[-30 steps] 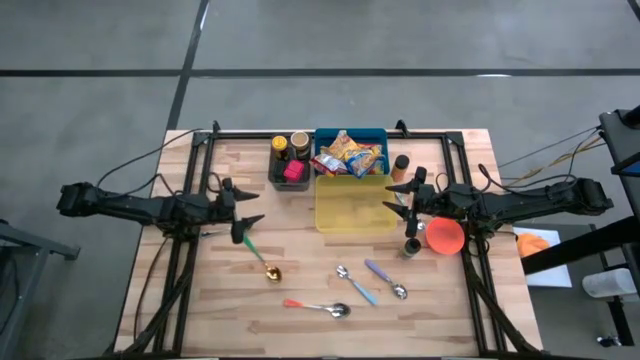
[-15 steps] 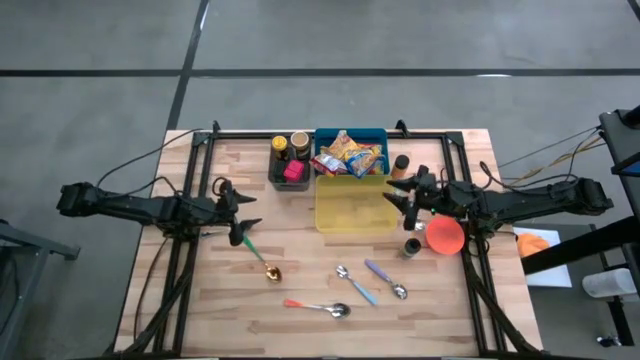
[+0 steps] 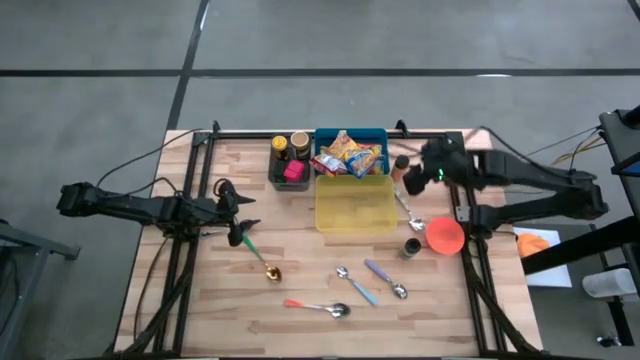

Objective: Pick & Place Food Item
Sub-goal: Put the top black spice bottle into the black bin

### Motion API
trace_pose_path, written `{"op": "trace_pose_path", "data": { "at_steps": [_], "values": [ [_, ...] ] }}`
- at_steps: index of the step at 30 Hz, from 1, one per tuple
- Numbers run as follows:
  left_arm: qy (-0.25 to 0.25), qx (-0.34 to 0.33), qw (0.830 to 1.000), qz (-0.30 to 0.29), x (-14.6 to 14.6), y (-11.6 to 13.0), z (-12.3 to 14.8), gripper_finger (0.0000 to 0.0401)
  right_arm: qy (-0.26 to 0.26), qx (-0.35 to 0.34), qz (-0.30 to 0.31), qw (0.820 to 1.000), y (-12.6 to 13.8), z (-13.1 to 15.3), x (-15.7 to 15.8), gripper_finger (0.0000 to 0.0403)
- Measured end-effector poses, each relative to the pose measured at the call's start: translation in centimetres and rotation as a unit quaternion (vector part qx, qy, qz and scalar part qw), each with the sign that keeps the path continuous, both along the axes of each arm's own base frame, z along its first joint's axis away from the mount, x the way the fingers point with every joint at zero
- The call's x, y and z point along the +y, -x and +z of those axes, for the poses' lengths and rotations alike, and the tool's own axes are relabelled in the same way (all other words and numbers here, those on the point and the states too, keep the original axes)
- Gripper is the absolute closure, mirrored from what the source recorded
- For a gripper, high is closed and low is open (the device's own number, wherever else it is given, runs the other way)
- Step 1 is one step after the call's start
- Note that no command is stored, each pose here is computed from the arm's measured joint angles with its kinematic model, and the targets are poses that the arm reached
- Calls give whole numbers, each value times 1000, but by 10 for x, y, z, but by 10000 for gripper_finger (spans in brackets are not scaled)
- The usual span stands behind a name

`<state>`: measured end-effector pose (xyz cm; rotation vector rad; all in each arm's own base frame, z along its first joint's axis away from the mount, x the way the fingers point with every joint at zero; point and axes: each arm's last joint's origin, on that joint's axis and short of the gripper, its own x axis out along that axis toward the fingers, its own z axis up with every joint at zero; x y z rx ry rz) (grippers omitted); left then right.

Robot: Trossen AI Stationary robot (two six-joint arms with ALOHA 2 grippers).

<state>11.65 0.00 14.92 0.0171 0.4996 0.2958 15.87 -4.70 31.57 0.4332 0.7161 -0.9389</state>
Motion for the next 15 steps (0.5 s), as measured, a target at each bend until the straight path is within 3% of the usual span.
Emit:
{"op": "trace_pose_path", "data": {
  "at_steps": [3, 7, 15],
  "values": [
    [0, 0, 1000, 0, 0, 0, 0, 84, -38, 43, -33, 998, -2, 4, -19, 199],
    [0, 4, 1000, 0, 0, 0, -1, 84, -85, 67, -27, 994, -10, -1, -42, 199],
    [0, 4, 1000, 0, 0, 0, -1, 84, -102, 107, -19, 989, -30, -31, -67, 199]
  ]
}}
